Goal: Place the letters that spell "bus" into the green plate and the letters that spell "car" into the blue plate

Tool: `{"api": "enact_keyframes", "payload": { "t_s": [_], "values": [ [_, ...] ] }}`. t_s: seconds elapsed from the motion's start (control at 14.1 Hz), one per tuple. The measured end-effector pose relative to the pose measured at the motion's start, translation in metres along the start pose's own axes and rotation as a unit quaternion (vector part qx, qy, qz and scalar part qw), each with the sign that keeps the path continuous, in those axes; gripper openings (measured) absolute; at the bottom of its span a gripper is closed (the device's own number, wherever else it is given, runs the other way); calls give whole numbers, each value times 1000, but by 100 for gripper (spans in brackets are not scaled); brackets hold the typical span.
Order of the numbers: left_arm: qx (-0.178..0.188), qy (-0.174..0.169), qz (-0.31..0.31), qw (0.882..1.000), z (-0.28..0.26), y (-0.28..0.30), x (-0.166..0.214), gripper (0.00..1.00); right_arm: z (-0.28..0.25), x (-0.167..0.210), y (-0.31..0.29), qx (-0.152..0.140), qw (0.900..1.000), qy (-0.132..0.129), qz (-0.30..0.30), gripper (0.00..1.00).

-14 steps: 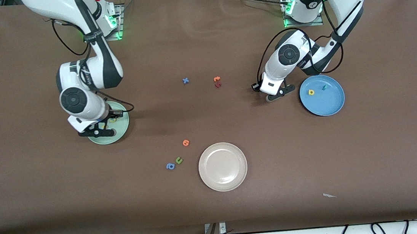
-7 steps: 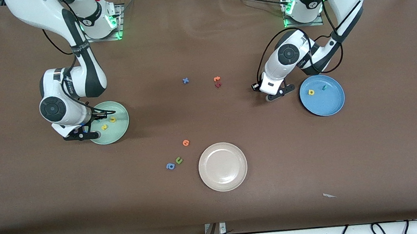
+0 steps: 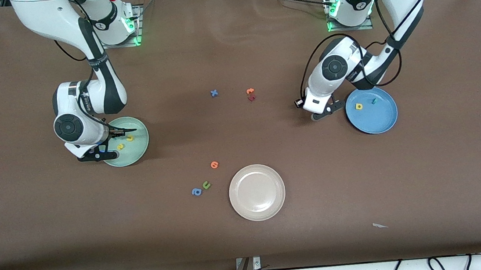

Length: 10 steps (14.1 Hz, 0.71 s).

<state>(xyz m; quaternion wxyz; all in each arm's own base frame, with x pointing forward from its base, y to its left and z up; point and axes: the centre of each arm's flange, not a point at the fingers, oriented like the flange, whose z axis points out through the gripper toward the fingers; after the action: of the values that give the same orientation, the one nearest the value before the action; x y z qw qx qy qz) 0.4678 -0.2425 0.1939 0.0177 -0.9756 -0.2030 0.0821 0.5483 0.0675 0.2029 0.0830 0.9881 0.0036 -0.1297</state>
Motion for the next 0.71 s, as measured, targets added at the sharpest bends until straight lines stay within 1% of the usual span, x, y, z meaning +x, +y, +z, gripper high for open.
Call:
{"api": "enact_keyframes", "payload": {
  "t_s": [0.21,0.35,0.5,0.71],
  "values": [
    [13,14,5,1000,-39,-11,37,19,0,0,1,0,1000,0,0,56],
    [13,7,18,1000,-56,-32,59,19,-4,1,1,2,1000,3,0,81],
    [12,-10,43,999,-70,-68,82,19,-20,6,-1,5,1000,3,-2,99],
    [11,-31,76,997,-76,-126,115,19,-77,16,-8,12,1000,-14,-9,100]
  ]
}}
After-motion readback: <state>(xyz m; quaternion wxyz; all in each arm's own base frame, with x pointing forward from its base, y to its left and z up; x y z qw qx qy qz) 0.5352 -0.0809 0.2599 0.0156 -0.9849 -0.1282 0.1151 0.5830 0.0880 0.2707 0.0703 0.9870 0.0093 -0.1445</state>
